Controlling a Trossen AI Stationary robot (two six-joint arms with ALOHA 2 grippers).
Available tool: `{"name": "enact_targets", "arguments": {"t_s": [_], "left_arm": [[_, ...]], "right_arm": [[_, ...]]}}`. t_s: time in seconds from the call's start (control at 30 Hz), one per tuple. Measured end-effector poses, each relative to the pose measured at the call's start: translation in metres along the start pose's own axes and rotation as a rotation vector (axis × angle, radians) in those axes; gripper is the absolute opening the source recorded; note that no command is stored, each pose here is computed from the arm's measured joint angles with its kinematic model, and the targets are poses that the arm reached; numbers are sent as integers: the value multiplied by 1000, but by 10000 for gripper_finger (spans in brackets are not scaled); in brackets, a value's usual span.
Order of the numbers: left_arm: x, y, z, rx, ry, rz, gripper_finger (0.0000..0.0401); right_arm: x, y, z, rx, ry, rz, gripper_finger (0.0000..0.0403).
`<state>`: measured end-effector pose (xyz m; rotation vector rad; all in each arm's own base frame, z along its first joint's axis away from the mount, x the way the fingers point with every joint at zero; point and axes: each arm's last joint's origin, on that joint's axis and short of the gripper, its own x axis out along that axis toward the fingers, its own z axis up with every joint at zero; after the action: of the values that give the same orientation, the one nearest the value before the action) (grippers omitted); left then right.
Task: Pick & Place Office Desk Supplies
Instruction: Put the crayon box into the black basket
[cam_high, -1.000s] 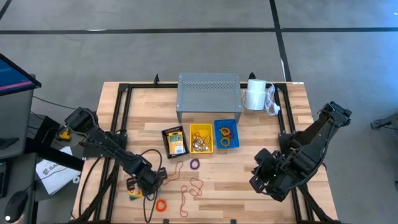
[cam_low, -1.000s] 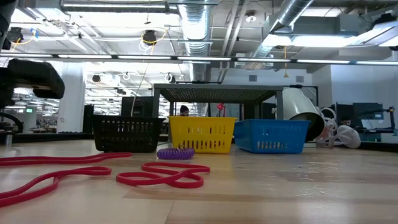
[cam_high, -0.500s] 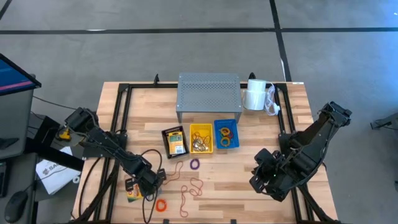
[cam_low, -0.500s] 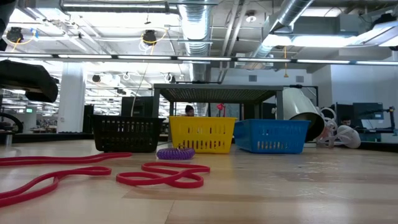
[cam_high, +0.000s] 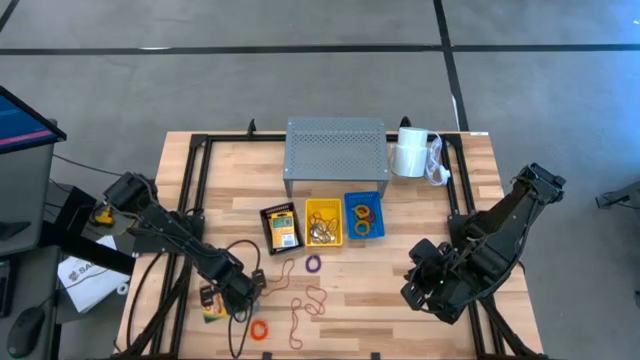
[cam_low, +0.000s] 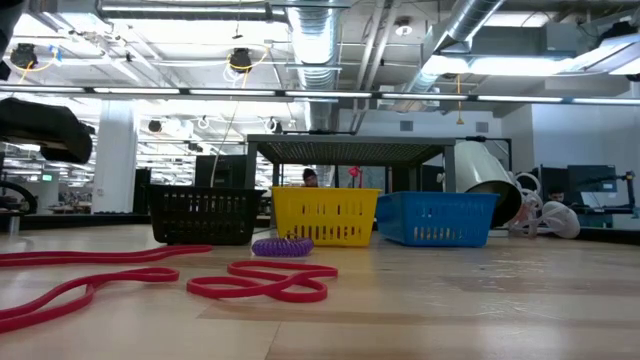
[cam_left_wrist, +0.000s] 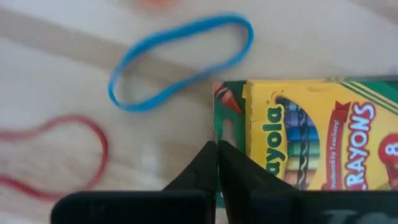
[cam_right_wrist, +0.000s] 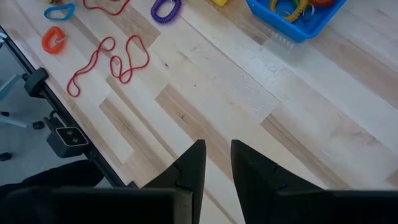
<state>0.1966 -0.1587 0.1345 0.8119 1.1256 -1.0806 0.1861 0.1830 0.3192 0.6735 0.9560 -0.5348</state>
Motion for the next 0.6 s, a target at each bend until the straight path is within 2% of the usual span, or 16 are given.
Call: {"name": "enact_targets", "arguments": {"t_s": [0.1, 0.23, 0.3, 0.47, 0.6], "left_arm": [[-8, 0, 0, -42, 35, 26, 1], [-26, -3, 1, -68, 3, 54, 0], [-38, -4, 2, -67, -39, 82, 0], [-65, -9, 0, -171, -107, 192, 0], [-86, -10, 0, -242, -149, 280, 0]], "right_arm": [[0, 0, 0, 1, 0, 1, 74], [0, 1, 1, 6, -26, 6, 74], [0, 2, 2, 15, -76, 25, 74], [0, 9, 7, 46, -258, 83, 74], [5, 18, 9, 24, -404, 108, 74]]}}
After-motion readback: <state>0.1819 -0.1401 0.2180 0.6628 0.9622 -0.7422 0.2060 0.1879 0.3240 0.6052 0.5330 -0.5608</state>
